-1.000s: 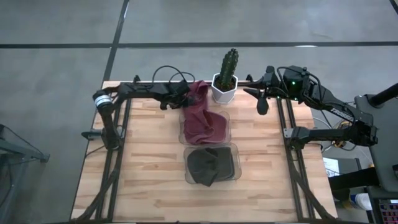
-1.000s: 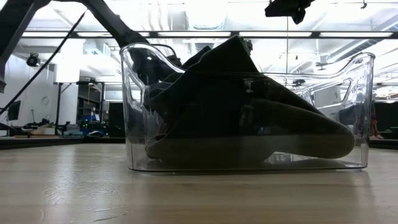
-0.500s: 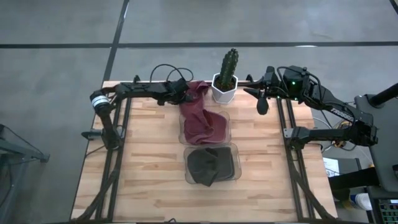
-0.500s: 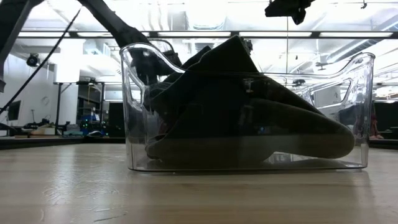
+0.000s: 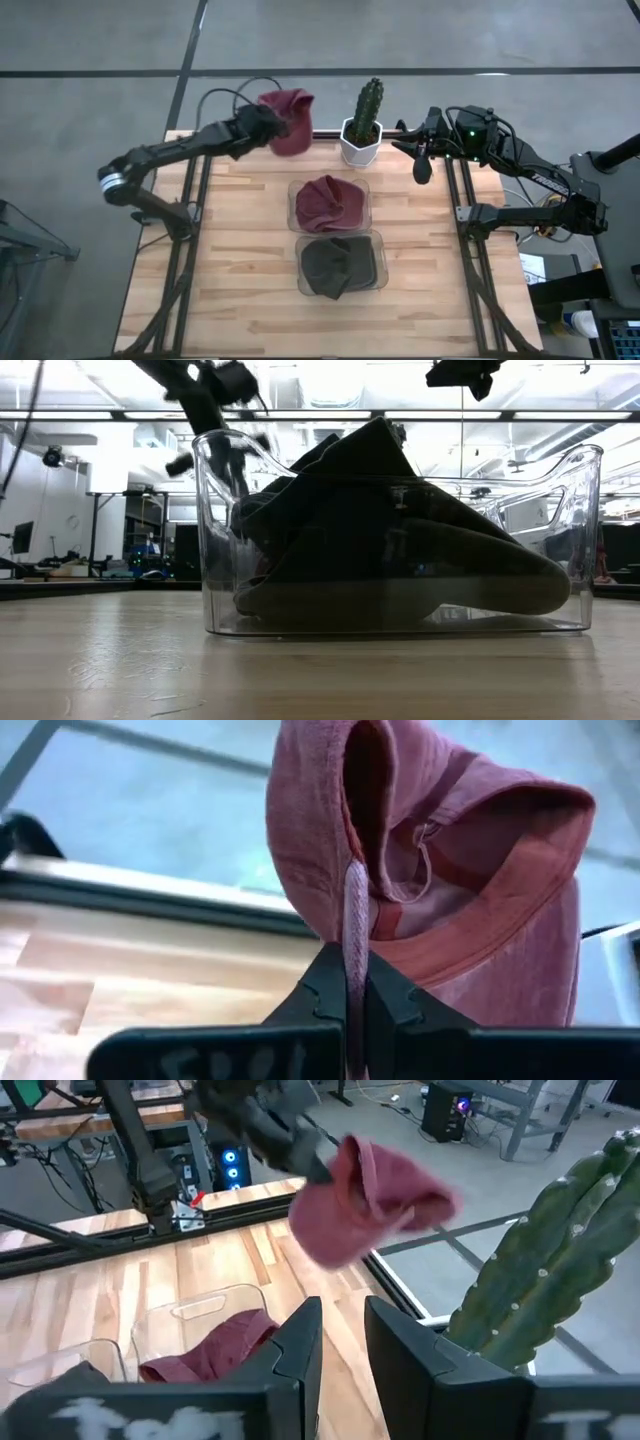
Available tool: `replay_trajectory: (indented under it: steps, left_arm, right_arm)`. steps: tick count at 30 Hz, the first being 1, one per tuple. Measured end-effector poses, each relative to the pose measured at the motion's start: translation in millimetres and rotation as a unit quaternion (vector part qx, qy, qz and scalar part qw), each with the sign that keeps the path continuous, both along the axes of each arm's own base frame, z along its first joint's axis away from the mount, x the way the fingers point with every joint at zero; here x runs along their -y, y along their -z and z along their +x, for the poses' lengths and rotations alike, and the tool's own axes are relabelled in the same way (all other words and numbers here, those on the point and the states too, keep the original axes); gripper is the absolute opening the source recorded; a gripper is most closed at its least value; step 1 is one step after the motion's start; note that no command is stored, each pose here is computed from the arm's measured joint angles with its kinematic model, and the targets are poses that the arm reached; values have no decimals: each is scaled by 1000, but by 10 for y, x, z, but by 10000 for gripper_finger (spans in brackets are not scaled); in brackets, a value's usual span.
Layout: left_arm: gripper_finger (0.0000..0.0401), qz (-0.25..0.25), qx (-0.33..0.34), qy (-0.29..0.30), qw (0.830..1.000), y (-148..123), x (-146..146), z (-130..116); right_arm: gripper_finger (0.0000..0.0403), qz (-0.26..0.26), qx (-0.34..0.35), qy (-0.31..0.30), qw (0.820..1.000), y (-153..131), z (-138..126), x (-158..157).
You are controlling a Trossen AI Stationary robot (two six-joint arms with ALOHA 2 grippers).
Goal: Pick & Place hat
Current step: Put the dark red cap into the top transparent bin
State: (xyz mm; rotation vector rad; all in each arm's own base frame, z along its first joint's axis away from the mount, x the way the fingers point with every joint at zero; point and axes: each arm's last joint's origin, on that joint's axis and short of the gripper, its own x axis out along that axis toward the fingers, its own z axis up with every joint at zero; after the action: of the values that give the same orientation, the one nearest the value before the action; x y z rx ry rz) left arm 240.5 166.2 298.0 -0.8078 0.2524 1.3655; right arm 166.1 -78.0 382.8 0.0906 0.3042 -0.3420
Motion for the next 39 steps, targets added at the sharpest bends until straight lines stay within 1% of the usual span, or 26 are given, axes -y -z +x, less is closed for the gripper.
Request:
replay_trajectory:
  steps: [6, 8, 13, 18, 23, 27, 33, 39]
  left_arm:
    - [6, 61, 78, 16, 995, -428, 265, -185]
    - [6, 81, 105, 30, 991, -537, 358, -198]
    - [6, 111, 153, 80, 979, -681, 584, -100]
    - [6, 125, 178, 123, 968, -715, 812, 60]
    - [6, 149, 185, 142, 961, -746, 978, 154]
    - [6, 154, 187, 160, 957, -760, 1073, 184]
    - [6, 164, 176, 173, 955, -761, 1220, 204]
    - [6, 200, 135, 165, 956, -766, 1371, 203]
  right_arm:
    - [83, 32, 4, 8, 999, 24, 40, 18]
    - [89, 39, 4, -7, 999, 41, 87, 31]
    - [120, 40, 34, -48, 997, 33, 248, 81]
    - [164, 38, 47, -53, 997, 43, 388, 143]
    - [206, 46, 40, -67, 996, 103, 509, 136]
    - [227, 77, 44, -65, 994, 148, 604, 136]
    - [247, 110, 62, -84, 988, 181, 754, 89]
    - [254, 116, 91, -96, 984, 169, 871, 47]
